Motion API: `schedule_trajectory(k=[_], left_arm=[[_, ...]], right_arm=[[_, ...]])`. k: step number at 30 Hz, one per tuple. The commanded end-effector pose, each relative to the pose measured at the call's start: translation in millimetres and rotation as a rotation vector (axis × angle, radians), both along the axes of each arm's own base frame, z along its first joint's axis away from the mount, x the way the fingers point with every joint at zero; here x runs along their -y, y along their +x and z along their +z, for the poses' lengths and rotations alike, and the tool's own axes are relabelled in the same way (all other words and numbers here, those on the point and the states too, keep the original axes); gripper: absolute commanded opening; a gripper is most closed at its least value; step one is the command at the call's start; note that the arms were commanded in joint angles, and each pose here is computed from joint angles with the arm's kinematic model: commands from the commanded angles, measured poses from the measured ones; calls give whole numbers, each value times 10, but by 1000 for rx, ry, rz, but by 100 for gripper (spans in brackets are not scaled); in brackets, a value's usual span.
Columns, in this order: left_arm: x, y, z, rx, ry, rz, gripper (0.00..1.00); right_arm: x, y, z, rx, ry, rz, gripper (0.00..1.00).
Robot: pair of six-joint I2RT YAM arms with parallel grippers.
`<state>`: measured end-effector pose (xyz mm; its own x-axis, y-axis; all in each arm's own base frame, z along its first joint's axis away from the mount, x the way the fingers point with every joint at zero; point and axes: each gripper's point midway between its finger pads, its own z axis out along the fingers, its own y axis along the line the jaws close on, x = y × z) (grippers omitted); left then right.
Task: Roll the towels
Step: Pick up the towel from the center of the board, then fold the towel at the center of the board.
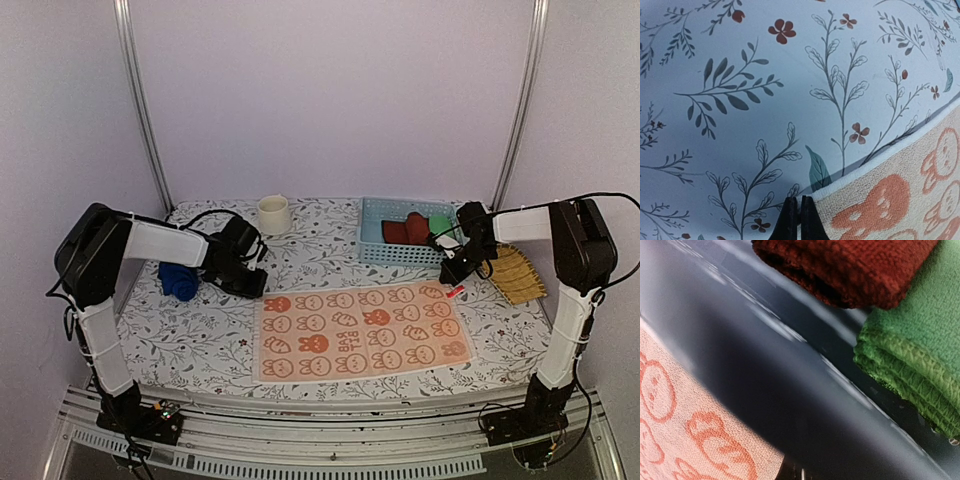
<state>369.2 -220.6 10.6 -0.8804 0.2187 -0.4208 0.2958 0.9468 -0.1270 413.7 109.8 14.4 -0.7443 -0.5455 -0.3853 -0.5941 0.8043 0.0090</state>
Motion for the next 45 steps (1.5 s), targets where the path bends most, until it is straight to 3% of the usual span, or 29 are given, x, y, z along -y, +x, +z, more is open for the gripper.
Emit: schedule_trajectory(k=[1,17,31,45], left_arm=[[32,-192,-172,-66,14,-37,0],[-98,304,824,235,-133,51,0],[-168,152,869,238,-151,42,0],[-114,-350,861,157,-268,-41,0]], right_arm=[[4,-66,-185,-52,-7,4,2],[106,364,621,122,118,-15,3],[-12,212,830,146,209,56,2],[-88,-376,821,118,228,233,2]])
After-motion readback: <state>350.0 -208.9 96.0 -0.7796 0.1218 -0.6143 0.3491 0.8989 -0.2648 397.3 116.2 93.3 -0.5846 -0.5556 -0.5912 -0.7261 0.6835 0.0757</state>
